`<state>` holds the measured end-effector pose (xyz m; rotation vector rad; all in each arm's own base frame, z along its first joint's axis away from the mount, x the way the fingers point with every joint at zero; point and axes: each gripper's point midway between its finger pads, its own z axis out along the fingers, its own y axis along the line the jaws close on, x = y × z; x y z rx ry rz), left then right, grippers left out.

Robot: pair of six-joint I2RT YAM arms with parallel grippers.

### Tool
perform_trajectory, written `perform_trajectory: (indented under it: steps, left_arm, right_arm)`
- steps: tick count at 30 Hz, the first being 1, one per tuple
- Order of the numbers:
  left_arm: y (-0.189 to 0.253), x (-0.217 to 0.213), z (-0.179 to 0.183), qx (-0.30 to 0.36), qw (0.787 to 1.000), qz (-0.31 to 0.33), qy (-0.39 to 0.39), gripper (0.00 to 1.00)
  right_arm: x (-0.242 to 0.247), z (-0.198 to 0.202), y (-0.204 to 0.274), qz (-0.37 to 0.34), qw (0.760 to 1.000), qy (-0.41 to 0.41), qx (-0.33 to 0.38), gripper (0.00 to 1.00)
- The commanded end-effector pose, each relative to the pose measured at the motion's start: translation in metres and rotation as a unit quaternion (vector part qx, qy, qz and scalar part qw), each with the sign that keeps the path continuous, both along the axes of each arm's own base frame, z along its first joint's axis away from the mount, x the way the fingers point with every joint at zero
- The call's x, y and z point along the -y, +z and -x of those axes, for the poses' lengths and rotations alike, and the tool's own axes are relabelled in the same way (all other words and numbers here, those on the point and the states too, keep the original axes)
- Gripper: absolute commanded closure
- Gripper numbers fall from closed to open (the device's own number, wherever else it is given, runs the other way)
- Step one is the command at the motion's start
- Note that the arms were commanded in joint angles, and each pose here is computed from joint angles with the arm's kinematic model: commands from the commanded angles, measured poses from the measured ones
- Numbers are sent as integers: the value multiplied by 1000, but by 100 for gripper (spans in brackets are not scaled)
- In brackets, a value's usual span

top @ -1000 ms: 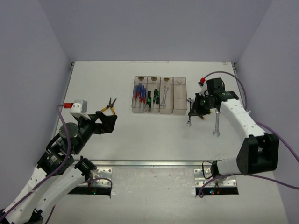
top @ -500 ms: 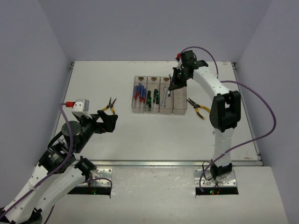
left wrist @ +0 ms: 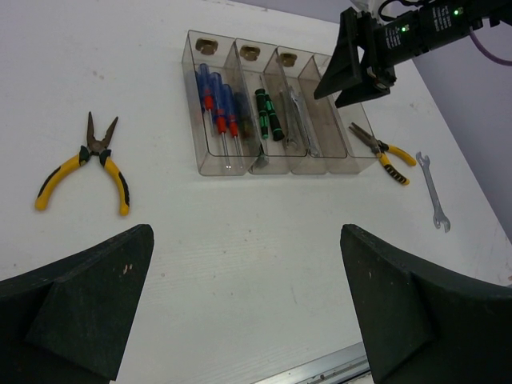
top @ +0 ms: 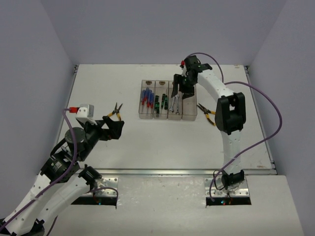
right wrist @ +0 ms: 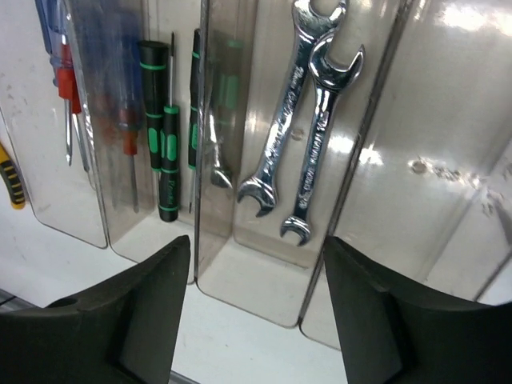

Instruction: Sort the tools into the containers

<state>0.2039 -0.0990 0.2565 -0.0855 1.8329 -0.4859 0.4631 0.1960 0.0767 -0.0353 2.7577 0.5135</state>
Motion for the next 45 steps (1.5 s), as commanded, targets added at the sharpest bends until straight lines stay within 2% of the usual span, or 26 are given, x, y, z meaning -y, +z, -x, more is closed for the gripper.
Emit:
perform_trajectory:
  steps: [1, 6, 10, 12, 16, 20, 23, 29, 33, 35, 39, 43, 45]
  left_arm:
    - [12, 3, -1, 21, 1000, 14, -3, 0]
    - [16, -1, 1, 29, 999, 20, 2, 0]
    - [14, -2, 0, 24, 1000, 18, 9, 0]
    - [14, -3, 0, 23, 1000, 18, 10, 0]
    - [15, -2, 0, 25, 999, 19, 8, 0]
    - [19, -4, 4, 34, 999, 25, 5, 0]
    - [26, -7, 9, 52, 998, 37, 5, 0]
    - [29, -6, 12, 59, 997, 41, -3, 0]
    - [29, -4, 12, 59, 997, 40, -9, 0]
    - [31, -4, 14, 62, 997, 43, -11, 0]
    - [32, -4, 16, 66, 997, 46, -14, 0]
    - [33, -3, 16, 66, 997, 46, -15, 0]
    - [33, -3, 16, 68, 996, 46, -16, 0]
  right_arm:
    - [36, 14, 60, 27, 998, -15, 64, 31]
    - [139, 71, 46, 92, 990, -92, 45, 29]
    - [234, 113, 7, 195, 962, -192, -5, 25]
    - [264, 136, -20, 214, 948, -230, -41, 23]
    - [281, 156, -51, 212, 938, -264, -77, 23]
    - [282, 161, -64, 206, 941, -249, -98, 24]
    - [282, 166, -76, 195, 945, -236, -113, 27]
    - [265, 159, -101, 146, 963, -189, -128, 39]
    - [277, 169, -116, 183, 954, -173, -164, 50]
    - [274, 170, -122, 176, 955, -168, -171, 56]
    - [267, 171, -128, 156, 958, -159, -181, 72]
    - [262, 175, -130, 146, 957, -161, -194, 100]
    - [262, 174, -125, 145, 955, -175, -190, 100]
